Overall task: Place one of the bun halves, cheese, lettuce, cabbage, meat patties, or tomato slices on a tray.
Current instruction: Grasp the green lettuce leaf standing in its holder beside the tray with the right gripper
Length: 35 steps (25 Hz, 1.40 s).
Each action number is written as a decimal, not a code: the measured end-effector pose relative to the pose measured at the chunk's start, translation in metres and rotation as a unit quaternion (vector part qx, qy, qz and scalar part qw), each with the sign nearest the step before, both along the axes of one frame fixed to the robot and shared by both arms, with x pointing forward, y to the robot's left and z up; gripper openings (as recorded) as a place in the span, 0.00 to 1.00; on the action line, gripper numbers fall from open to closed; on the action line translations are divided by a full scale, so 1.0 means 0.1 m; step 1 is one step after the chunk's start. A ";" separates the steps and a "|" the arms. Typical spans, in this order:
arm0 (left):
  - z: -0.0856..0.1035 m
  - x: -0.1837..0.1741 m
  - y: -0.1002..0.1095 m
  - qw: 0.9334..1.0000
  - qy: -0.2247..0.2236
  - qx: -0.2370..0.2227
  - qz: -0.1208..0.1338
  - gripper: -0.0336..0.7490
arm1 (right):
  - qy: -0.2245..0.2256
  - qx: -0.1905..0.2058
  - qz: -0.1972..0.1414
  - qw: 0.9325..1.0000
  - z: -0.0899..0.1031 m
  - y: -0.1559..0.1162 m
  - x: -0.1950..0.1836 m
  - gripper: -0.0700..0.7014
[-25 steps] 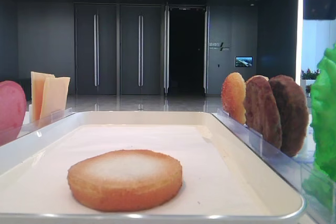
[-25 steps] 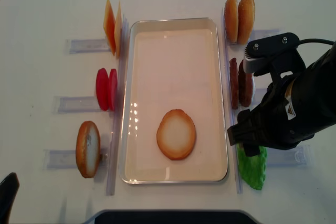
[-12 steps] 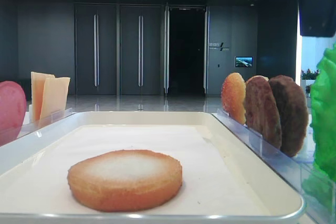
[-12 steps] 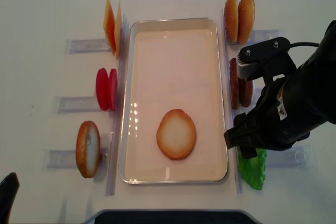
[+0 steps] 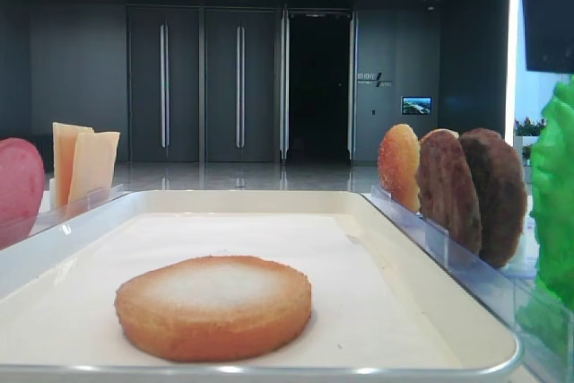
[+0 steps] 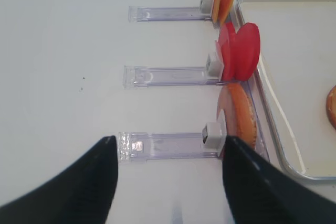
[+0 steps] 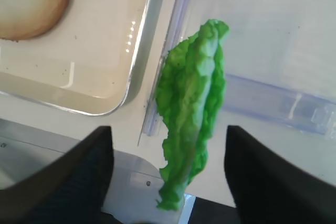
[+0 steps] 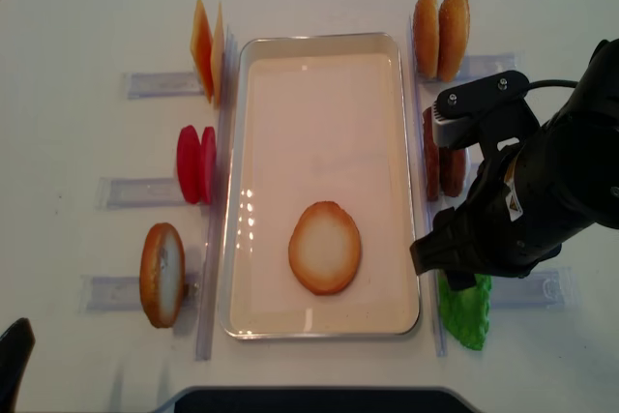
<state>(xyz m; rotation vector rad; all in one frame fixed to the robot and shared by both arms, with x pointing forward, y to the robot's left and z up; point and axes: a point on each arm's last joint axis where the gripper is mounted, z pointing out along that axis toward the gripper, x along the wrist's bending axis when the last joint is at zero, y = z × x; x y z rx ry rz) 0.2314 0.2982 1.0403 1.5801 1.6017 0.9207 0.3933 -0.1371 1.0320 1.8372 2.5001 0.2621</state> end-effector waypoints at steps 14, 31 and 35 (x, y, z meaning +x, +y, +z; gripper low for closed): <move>0.00 0.00 0.00 1.000 0.000 0.000 0.000 0.65 | -0.010 -0.009 0.004 1.000 0.00 -0.02 0.02 0.43; 0.00 0.00 0.00 1.000 0.000 0.000 0.000 0.65 | -0.014 -0.018 0.017 1.000 0.00 -0.03 0.02 0.14; 0.00 0.00 0.00 1.000 0.000 0.000 0.000 0.65 | -0.003 -0.010 0.029 1.000 0.02 -0.01 0.00 0.14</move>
